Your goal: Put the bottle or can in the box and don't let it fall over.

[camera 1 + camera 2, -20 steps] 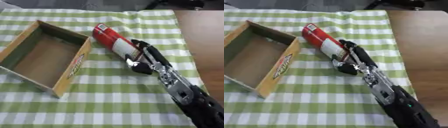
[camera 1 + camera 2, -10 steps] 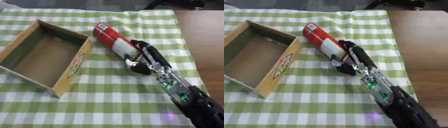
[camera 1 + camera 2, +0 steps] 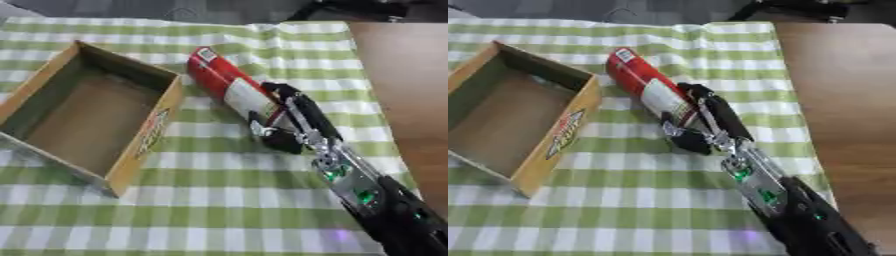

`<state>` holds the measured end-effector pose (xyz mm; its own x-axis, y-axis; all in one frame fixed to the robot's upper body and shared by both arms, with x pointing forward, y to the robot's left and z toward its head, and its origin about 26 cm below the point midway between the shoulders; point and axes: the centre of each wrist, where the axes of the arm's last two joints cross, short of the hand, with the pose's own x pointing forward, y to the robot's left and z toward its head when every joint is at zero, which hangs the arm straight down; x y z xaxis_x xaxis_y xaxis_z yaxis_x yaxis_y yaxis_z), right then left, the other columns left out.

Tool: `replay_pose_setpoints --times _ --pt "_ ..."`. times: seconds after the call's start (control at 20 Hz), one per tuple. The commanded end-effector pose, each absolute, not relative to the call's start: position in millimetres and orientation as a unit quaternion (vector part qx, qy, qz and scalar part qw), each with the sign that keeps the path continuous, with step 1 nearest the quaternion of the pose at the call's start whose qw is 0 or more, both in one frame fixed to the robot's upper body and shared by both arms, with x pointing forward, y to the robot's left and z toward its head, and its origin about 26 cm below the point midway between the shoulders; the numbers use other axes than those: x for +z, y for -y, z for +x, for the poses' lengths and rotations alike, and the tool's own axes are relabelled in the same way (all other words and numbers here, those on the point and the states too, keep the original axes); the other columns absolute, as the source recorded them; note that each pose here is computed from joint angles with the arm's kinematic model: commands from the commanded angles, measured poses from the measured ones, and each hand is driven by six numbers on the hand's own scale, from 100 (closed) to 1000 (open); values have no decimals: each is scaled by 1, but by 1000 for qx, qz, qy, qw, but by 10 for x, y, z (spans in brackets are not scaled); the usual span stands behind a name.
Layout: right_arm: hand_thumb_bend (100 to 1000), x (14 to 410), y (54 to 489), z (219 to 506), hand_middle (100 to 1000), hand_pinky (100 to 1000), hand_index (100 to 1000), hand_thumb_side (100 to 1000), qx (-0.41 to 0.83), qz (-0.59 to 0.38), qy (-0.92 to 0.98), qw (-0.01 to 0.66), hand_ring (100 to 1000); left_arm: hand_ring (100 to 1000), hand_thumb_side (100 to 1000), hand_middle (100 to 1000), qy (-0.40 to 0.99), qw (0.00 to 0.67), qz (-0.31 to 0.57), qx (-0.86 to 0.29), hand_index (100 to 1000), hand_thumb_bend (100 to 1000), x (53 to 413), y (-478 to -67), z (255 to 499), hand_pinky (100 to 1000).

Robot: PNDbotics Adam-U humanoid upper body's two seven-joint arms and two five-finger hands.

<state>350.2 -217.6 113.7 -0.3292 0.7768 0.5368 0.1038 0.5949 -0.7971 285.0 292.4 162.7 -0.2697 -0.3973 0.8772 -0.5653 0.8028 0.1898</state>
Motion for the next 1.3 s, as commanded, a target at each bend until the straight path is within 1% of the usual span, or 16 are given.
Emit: replay_pose_setpoints --times 0.05,0.55,0.7,0.85,1.3 --pt "100 1262 2188 3483 616 266 802 100 325 -296 760 478 695 520 727 651 802 507 304 81 700 111 1726 -2941 2834 547" --pt "100 1398 2157 3432 613 266 802 100 289 -265 794 465 682 520 728 651 802 509 303 81 700 111 1723 -2942 2833 550" --pt "100 1445 2155 3414 601 250 793 100 280 -261 804 455 666 520 727 651 802 509 303 81 700 111 1723 -2943 2833 551" --pt "100 1485 2151 3396 559 157 782 100 269 -260 814 444 603 520 727 652 801 510 303 81 700 111 1723 -2943 2833 552" --pt "100 1559 2133 3358 556 158 767 100 246 -263 834 419 597 521 727 651 801 510 302 80 700 111 1723 -2944 2832 554"
